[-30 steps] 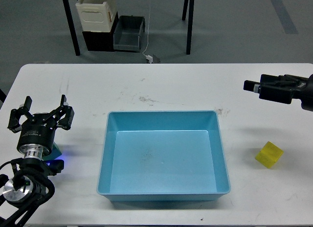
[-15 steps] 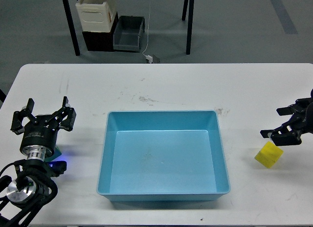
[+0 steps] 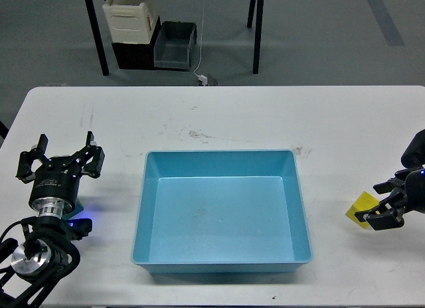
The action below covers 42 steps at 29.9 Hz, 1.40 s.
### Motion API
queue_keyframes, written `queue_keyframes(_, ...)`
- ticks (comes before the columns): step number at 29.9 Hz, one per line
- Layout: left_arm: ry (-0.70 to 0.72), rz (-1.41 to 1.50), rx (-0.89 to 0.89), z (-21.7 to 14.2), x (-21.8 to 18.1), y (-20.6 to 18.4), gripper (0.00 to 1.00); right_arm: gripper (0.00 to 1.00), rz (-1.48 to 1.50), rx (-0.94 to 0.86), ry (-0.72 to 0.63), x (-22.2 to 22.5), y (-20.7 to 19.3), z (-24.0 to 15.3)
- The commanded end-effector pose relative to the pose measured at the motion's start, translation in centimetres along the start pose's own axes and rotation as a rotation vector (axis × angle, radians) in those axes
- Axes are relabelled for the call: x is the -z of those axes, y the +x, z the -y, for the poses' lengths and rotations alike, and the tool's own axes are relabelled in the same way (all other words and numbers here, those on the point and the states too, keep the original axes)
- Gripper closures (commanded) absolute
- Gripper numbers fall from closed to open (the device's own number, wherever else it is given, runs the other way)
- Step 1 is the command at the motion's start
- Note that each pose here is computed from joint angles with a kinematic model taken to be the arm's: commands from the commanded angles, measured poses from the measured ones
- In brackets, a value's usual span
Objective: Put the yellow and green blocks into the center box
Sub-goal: 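Close the right gripper on the yellow cube and lift it, then carry the yellow cube into the blue box and lower it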
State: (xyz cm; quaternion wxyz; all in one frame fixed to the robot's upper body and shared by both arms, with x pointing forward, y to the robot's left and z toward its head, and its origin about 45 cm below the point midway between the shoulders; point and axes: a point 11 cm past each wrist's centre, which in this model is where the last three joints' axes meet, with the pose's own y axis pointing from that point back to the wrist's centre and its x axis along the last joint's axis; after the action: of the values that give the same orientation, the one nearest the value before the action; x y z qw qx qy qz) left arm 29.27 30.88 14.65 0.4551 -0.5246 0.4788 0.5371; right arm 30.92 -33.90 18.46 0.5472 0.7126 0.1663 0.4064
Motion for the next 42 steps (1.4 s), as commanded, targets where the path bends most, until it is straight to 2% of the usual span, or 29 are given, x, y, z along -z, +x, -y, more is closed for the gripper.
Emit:
queue_keyframes(1, -0.007, 0.005, -0.008, -0.1, -0.2, 0.4, 0.00, 0.09, -0.010, 0.022, -0.017, -0.4, -0.5, 0.1)
queue_keyframes(8, -0.008, 0.006, -0.010, -0.1, -0.3, 0.4, 0.00, 0.09, -0.004, 0.027, -0.026, -1.0, -0.1, 1.1)
queue_keyframes(13, -0.010, 0.006, -0.009, 0.0, -0.3, 0.4, 0.00, 0.19, -0.010, 0.030, -0.015, -0.8, 0.6, 2.4)
queue_keyframes(17, -0.010, 0.007, -0.010, 0.0, -0.4, 0.4, 0.00, 0.39, -0.019, 0.027, -0.002, -0.4, 1.0, 2.9)
queue_keyframes(20, -0.014, 0.010, -0.012, 0.0, -0.5, 0.6, 0.00, 0.64, -0.014, 0.039, 0.000, -0.3, 0.8, 3.0)
queue_keyframes(23, -0.015, 0.011, -0.013, 0.0, -0.6, 0.7, 0.00, 0.79, -0.010, 0.044, -0.003, -0.4, 0.9, 2.8)
queue_keyframes(25, -0.015, 0.012, -0.013, 0.0, -0.5, 0.6, 0.00, 0.84, -0.016, 0.032, -0.014, -0.8, 1.5, 2.3)
queue_keyframes(28, -0.014, 0.013, -0.013, 0.1, -0.5, 0.6, 0.00, 0.86, -0.042, -0.022, -0.051, -1.7, 4.0, 0.7)
queue_keyframes(33, -0.014, 0.012, -0.012, 0.2, -0.5, 0.5, 0.00, 0.88, -0.136, -0.182, -0.142, -2.9, 11.7, -5.1)
queue_keyframes(37, -0.018, 0.013, -0.001, 0.2, -0.8, 0.3, 0.00, 0.90, -0.217, -0.308, -0.082, 0.5, 16.9, -7.7)
queue_keyframes(42, -0.025, 0.023, 0.004, 0.4, -1.3, 0.0, 0.00, 0.90, -0.341, -0.335, 0.026, 5.6, 19.4, -7.7)
